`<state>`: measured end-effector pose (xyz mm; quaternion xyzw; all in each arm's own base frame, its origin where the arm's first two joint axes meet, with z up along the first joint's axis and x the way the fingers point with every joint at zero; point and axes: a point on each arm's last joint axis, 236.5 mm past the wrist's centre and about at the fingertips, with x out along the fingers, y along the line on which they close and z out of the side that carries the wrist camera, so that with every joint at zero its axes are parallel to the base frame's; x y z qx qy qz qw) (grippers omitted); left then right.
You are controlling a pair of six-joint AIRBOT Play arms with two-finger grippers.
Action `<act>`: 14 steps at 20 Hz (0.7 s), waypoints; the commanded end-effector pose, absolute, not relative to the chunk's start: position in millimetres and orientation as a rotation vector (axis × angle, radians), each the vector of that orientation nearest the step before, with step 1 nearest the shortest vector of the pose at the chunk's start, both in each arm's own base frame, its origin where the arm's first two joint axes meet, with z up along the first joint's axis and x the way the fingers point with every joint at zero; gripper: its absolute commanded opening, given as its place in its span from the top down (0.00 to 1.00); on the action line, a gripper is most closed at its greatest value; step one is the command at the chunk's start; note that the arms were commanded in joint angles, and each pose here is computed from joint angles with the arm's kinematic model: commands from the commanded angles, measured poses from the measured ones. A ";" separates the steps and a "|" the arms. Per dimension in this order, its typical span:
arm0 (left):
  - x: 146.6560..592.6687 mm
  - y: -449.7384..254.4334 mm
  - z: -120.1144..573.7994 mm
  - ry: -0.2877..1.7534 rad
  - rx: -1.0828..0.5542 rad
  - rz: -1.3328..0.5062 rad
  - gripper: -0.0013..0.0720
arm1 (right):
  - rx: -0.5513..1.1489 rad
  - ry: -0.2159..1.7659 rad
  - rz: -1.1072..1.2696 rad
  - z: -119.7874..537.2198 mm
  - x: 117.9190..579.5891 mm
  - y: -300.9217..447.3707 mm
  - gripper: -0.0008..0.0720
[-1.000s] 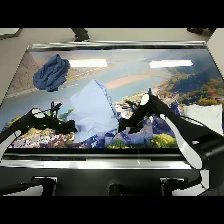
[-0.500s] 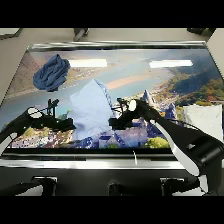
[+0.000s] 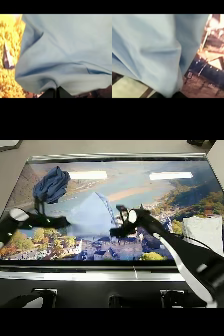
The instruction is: Fold the shirts.
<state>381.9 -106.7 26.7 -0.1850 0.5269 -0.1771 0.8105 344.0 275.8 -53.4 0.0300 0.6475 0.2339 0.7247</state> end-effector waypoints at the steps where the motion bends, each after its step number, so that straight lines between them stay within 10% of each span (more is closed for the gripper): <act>1: 420.0 -94.9 171.0 0.752 -0.299 -0.398 0.94 | -0.108 1.106 0.478 50.3 385.0 244.6 0.93; 7: 329.9 -15.6 520.9 -0.115 -0.235 -0.178 0.94 | -0.136 0.350 0.055 350.8 390.6 102.6 0.93; 14: 217.5 -13.5 589.6 -0.342 -0.176 -0.082 0.94 | 0.072 0.086 0.051 452.7 295.1 46.7 0.93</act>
